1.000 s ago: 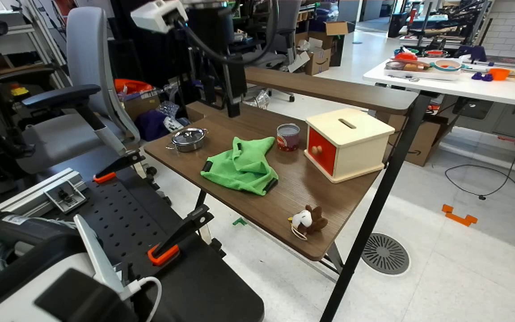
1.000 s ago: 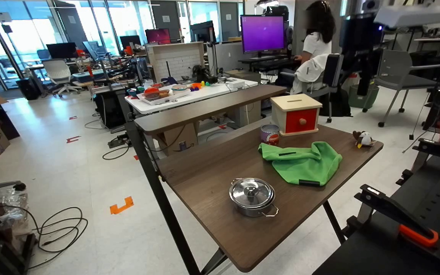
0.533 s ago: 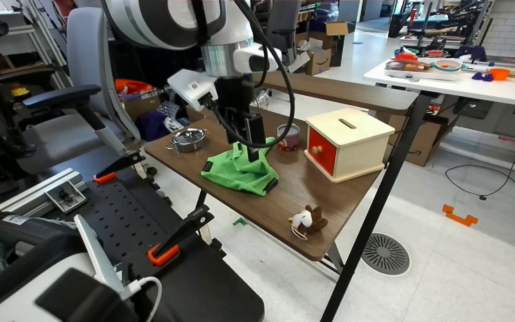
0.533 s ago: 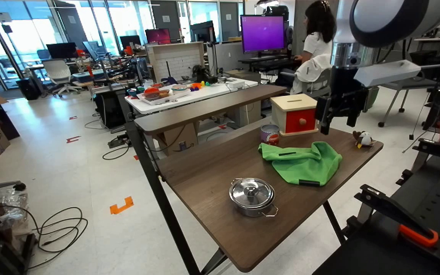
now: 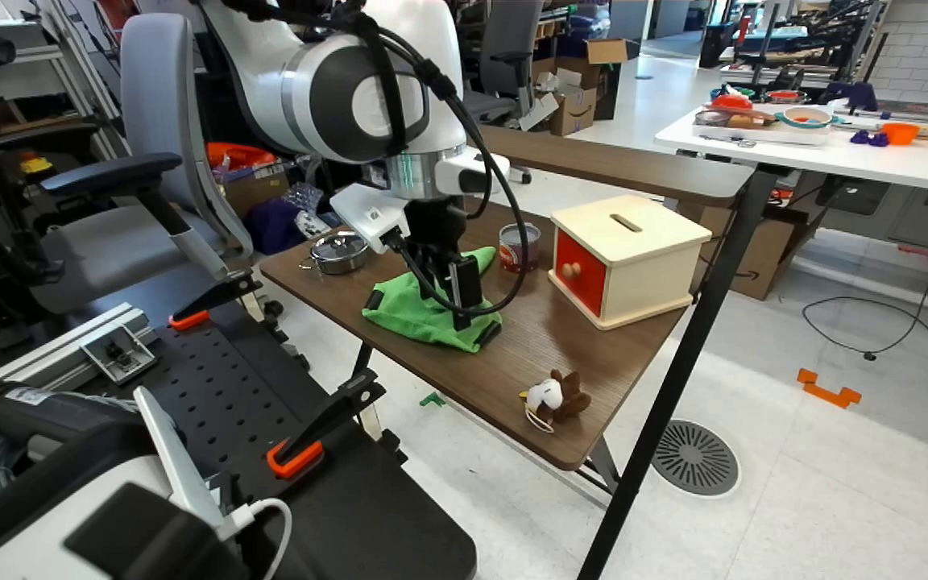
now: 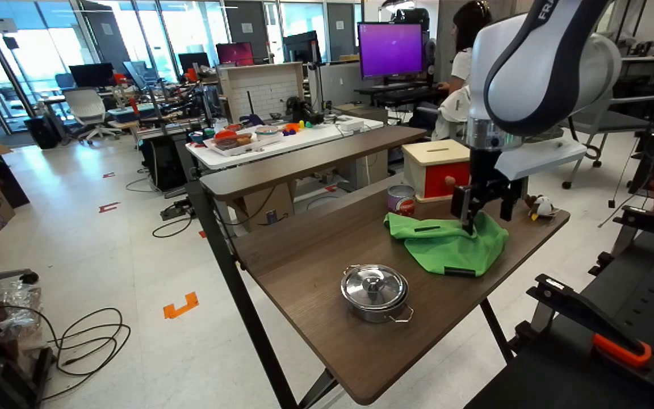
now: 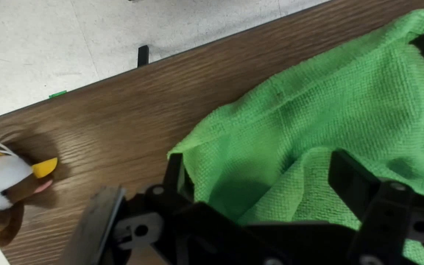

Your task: Move the green cloth to the left

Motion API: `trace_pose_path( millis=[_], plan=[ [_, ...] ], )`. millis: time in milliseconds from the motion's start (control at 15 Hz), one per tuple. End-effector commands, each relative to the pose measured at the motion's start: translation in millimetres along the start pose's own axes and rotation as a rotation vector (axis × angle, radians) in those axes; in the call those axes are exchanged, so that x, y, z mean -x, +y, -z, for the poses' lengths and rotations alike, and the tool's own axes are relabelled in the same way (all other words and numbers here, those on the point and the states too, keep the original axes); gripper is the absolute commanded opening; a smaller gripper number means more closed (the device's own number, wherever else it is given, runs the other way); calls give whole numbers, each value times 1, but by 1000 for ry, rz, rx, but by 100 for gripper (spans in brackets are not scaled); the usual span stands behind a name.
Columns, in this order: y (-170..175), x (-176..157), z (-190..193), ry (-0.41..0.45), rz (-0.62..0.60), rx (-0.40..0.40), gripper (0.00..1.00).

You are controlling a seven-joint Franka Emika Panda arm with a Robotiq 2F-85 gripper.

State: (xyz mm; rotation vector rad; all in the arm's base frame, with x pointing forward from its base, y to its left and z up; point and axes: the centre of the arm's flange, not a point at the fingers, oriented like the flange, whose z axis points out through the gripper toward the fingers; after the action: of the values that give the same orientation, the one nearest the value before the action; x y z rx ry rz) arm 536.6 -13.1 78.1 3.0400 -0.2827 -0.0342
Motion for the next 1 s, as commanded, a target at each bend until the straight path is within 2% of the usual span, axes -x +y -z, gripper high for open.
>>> trace_pose_path(
  millis=[0, 333, 933],
  plan=[
    [-25, -15, -26, 18, -15, 17, 100],
    [-61, -24, -53, 19, -10, 23, 100],
    [-148, -55, -64, 63, -18, -33, 100]
  ],
)
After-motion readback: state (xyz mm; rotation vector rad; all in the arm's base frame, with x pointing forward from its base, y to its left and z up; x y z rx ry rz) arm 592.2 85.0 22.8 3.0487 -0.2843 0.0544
